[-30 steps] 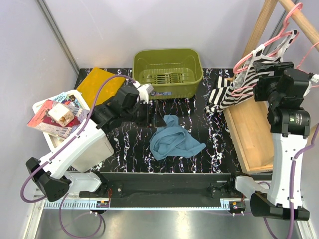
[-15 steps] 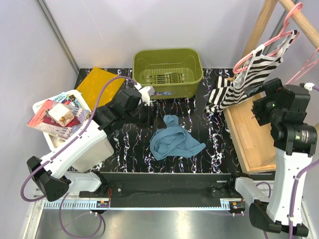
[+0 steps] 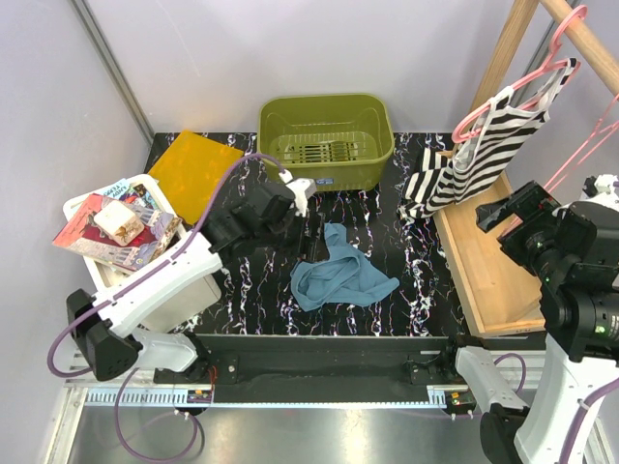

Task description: Remove the tank top from the hanger

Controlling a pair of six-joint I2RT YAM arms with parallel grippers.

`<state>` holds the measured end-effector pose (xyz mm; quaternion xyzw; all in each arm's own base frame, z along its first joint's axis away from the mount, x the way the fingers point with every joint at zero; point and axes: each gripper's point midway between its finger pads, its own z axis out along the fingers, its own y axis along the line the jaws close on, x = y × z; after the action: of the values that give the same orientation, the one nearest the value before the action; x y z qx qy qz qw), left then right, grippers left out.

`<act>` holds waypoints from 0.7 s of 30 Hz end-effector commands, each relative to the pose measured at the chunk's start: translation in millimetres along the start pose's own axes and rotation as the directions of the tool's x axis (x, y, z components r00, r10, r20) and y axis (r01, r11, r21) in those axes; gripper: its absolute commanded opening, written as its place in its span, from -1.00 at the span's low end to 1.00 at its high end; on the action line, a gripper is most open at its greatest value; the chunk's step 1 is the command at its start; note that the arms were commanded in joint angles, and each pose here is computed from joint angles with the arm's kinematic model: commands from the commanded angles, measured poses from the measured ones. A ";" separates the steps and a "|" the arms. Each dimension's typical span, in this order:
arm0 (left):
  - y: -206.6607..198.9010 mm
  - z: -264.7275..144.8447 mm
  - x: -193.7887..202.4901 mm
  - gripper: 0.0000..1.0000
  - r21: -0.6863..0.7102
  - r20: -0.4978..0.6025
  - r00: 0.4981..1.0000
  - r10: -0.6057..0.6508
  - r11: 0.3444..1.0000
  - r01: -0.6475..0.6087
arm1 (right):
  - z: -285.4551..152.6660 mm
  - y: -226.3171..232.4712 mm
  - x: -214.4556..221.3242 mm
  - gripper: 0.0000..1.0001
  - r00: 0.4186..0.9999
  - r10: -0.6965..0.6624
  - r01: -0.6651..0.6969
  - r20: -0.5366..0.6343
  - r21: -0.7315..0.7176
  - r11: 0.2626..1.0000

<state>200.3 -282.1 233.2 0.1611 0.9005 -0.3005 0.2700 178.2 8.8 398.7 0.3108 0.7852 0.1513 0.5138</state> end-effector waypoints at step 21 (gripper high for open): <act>17.5 145.0 28.4 0.60 -0.123 -0.281 0.910 0.305 0.929 -0.350 | -56.4 12.6 -16.4 0.99 0.974 -0.184 0.197 0.131 -0.100 0.975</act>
<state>225.5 -346.4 132.0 0.2953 0.9160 -0.1787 0.2045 140.8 3.2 442.1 0.2324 0.7666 0.1078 0.5888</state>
